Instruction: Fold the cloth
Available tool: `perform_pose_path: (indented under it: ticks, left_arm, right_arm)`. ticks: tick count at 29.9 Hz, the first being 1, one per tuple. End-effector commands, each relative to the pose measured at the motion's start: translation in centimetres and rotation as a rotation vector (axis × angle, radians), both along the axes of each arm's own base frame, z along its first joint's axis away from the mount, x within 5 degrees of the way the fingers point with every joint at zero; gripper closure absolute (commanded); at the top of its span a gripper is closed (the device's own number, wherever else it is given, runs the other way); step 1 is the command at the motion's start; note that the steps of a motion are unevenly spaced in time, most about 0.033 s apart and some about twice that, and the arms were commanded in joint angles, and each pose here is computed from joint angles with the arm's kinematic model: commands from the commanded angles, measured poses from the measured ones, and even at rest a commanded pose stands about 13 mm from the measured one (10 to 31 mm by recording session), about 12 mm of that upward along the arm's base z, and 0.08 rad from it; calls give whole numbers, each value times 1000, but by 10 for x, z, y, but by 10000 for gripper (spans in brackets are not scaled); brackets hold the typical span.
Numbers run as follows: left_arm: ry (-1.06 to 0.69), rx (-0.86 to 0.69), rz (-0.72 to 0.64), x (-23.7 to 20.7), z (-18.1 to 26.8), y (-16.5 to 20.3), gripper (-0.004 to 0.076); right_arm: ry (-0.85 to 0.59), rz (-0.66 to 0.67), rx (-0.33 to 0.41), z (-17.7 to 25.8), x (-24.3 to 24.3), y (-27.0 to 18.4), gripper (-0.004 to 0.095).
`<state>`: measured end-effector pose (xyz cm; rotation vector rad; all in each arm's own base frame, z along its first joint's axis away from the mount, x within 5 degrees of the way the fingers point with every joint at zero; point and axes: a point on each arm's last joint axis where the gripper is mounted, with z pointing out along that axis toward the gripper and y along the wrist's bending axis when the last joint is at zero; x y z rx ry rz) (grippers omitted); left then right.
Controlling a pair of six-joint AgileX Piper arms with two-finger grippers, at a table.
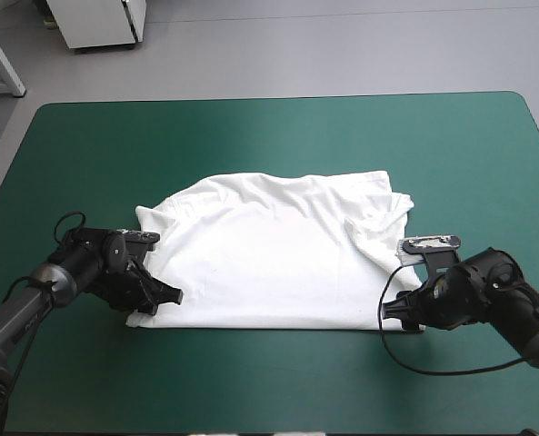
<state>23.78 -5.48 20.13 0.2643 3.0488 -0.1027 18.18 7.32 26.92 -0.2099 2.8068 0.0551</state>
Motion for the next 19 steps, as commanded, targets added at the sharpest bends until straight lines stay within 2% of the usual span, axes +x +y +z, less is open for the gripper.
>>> perform_pose_path:
  ticks: [1, 2, 15, 17, 19]
  left_arm:
    - [63, -19, -10, -8, -13, -9, 680]
    - [62, -19, -21, -8, -13, -9, 734]
    - [54, -18, -56, -8, -13, -9, 730]
    - [46, -20, -55, -7, -13, -9, 730]
    - [42, -20, -55, -7, -12, -9, 730]
  right_arm:
    - [-26, 0, -6, -3, 14, 4, 295]
    - [-11, -1, -11, -7, 17, 6, 296]
    - [153, -3, -59, -63, 43, 19, 395]
    - [165, 4, -63, -70, 40, 19, 477]
    - [160, 8, -60, -75, 38, 18, 614]
